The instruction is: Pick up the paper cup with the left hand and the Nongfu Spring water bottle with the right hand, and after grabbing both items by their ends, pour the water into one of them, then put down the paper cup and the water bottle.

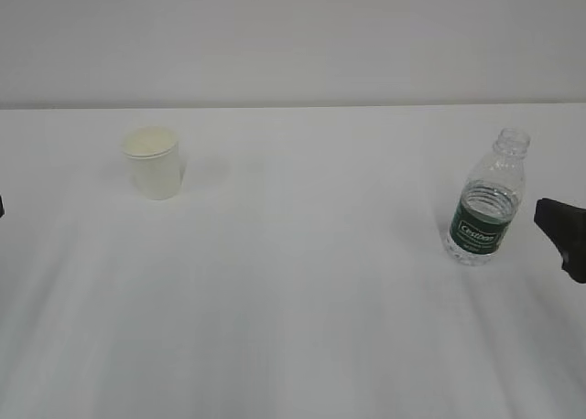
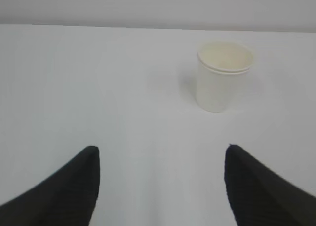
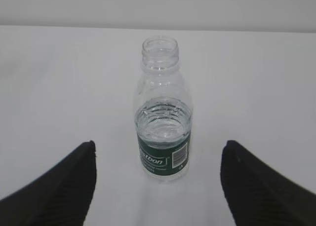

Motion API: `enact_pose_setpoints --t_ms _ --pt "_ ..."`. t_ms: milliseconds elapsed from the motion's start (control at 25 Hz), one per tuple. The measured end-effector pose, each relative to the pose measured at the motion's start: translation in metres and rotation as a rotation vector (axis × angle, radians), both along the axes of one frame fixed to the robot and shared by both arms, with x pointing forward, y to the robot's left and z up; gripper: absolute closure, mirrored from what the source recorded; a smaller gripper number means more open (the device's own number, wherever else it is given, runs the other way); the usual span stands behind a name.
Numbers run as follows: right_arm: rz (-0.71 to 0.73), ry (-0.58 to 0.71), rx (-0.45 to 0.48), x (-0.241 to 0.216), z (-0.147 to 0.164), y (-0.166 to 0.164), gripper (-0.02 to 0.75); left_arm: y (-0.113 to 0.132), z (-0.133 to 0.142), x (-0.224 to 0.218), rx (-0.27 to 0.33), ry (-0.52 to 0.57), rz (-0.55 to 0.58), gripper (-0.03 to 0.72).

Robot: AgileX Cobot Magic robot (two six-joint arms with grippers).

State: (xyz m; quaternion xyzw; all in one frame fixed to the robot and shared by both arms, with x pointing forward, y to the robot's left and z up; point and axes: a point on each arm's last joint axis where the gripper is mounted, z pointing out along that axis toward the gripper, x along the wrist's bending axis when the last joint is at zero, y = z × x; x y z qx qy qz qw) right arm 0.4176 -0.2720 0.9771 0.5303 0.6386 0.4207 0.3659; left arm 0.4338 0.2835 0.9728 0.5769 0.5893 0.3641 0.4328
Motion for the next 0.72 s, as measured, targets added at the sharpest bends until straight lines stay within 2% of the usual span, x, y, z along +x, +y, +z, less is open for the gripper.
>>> enact_pose_setpoints --t_ms 160,320,480,720 --pt "0.003 -0.018 0.007 0.0 -0.003 0.0 0.15 0.002 -0.015 -0.014 -0.05 0.0 0.027 0.13" --pt "0.01 0.024 0.004 0.004 -0.013 0.002 0.15 0.003 -0.031 -0.031 -0.083 -0.007 0.032 0.132" --pt "0.054 0.059 0.0 0.01 -0.025 0.006 0.15 0.0 -0.034 -0.036 -0.064 -0.05 -0.025 0.134" --pt "0.082 0.095 0.005 0.015 -0.038 0.009 0.15 -0.008 -0.04 -0.03 -0.042 -0.056 -0.109 0.141"
